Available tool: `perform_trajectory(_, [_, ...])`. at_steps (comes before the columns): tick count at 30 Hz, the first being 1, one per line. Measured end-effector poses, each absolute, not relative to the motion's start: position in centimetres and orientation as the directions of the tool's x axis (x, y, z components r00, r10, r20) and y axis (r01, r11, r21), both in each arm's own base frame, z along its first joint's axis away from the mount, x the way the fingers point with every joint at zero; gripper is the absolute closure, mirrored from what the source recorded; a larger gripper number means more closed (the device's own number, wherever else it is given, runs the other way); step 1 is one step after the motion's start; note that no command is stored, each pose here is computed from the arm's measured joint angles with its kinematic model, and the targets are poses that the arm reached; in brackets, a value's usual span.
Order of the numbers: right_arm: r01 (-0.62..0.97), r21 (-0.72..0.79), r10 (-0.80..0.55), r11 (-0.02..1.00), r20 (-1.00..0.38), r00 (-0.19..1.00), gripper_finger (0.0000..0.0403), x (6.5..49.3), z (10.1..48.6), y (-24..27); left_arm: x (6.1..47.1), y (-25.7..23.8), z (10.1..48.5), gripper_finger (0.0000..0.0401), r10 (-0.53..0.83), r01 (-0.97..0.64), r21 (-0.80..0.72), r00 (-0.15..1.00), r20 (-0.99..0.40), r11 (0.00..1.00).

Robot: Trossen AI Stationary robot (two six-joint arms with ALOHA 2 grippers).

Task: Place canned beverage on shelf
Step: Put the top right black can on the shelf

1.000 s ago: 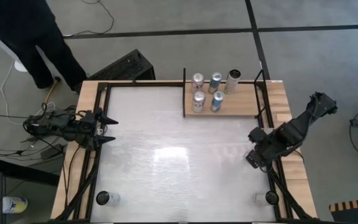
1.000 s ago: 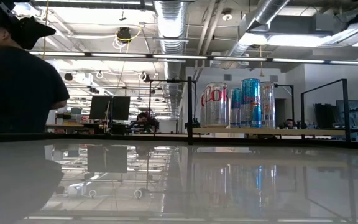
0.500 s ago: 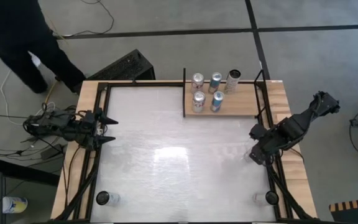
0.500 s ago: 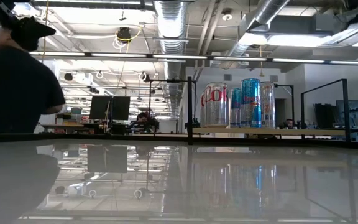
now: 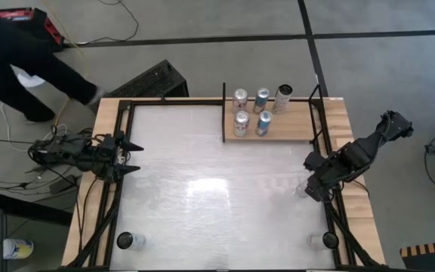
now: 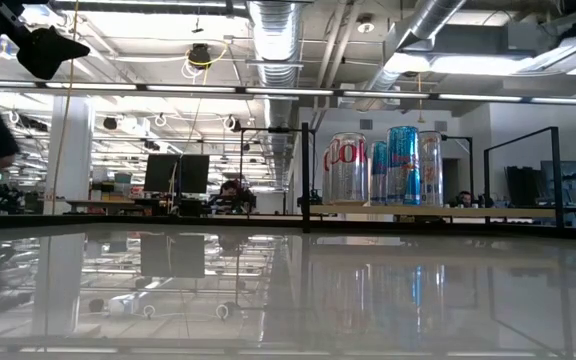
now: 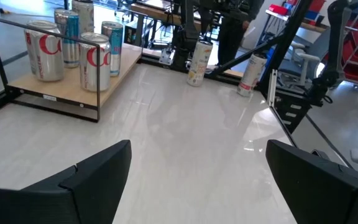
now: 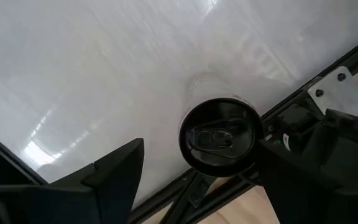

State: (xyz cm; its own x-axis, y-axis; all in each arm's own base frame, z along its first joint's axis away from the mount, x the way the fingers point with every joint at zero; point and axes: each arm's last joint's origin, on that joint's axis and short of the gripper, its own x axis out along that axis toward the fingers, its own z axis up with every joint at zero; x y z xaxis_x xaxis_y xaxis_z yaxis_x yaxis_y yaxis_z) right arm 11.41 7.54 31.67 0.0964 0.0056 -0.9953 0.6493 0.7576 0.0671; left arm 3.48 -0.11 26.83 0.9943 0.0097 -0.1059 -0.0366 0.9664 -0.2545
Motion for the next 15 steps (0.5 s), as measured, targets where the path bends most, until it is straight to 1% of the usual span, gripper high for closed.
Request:
perform_trajectory(6, [0.647, 0.061, 0.002, 0.76, -0.996, 0.092, 0.0077, 11.4, 31.5, 7.5, 3.5, -0.1, 26.8, 0.0044, 0.01, -0.037, -0.254, 0.994, -0.106, 0.966])
perform_trajectory(8, [0.644, 0.039, -0.011, 0.764, -0.997, 0.073, 0.0077, 11.3, 31.0, 7.5, 3.5, -0.1, 26.8, 0.0044, 0.01, -0.037, -0.254, 0.994, -0.106, 0.966])
perform_trajectory(11, [0.606, 0.005, -0.011, 0.795, -1.0, 0.022, 0.0077, 11.2, 30.0, 7.5, 3.5, -0.1, 26.8, 0.0044, 0.01, -0.037, -0.254, 0.994, -0.106, 0.966])
perform_trajectory(15, [0.594, -0.006, -0.023, 0.804, -0.999, 0.021, 0.0077, 11.2, 29.7, 7.5, 3.5, -0.1, 26.8, 0.0044, 0.01, -0.037, -0.254, 0.994, -0.107, 0.966])
